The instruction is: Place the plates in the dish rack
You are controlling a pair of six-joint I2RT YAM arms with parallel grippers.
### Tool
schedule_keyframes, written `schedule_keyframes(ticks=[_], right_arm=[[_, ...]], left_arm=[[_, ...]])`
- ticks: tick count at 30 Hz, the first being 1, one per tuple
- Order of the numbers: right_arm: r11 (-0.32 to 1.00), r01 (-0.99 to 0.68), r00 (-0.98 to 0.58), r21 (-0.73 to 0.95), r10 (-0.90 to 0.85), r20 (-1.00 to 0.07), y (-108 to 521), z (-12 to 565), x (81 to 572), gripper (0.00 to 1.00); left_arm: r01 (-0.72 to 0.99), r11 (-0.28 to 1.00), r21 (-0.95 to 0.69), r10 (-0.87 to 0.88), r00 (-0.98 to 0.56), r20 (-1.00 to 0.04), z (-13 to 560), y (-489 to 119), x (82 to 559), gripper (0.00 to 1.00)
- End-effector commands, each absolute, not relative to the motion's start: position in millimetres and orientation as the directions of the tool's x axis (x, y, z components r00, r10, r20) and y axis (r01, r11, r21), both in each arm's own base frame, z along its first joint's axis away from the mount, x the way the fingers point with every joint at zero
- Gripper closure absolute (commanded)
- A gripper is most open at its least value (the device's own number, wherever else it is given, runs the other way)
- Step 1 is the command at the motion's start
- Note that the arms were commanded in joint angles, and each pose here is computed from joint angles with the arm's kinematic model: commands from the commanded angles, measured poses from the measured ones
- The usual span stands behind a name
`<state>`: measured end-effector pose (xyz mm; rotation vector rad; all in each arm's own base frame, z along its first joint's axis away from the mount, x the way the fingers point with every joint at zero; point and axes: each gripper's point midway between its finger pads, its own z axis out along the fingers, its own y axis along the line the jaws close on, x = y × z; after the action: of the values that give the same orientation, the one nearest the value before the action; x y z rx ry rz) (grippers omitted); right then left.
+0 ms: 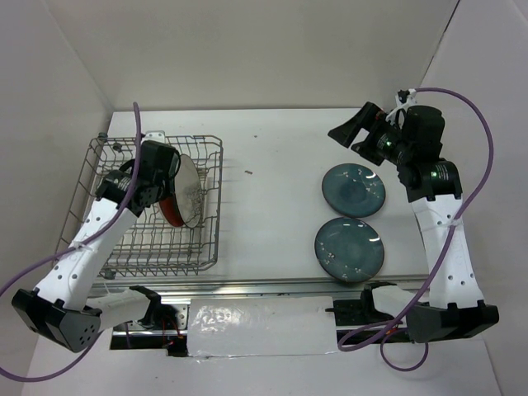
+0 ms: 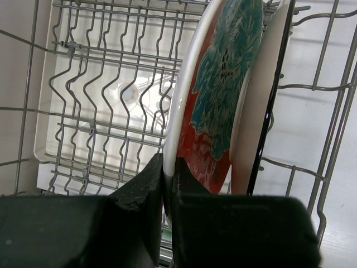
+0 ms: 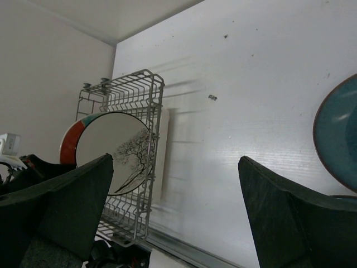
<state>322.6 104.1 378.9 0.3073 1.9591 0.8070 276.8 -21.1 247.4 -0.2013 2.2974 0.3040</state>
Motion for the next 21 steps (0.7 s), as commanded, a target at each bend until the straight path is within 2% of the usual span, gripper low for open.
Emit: schedule_keyframes(ticks=[1,21], right_arm=[[0.759,-0.103,-0.490,0.642,0.523,-0.697,99.7,380.6,313.6,0.00],[0.778,-0.058,-0.530,0.625,0.507,-0.680,96.6,348.7,317.9,0.00]], left_arm=[[-0.327,0.942,0.078,-0.117,-0.538,-0.835,288.6,-21.4,291.8,1.00],[-0.260,0.962,0.086,-0.066,-0.525,-0.848,295.8,-30.0,296.6,1.00]])
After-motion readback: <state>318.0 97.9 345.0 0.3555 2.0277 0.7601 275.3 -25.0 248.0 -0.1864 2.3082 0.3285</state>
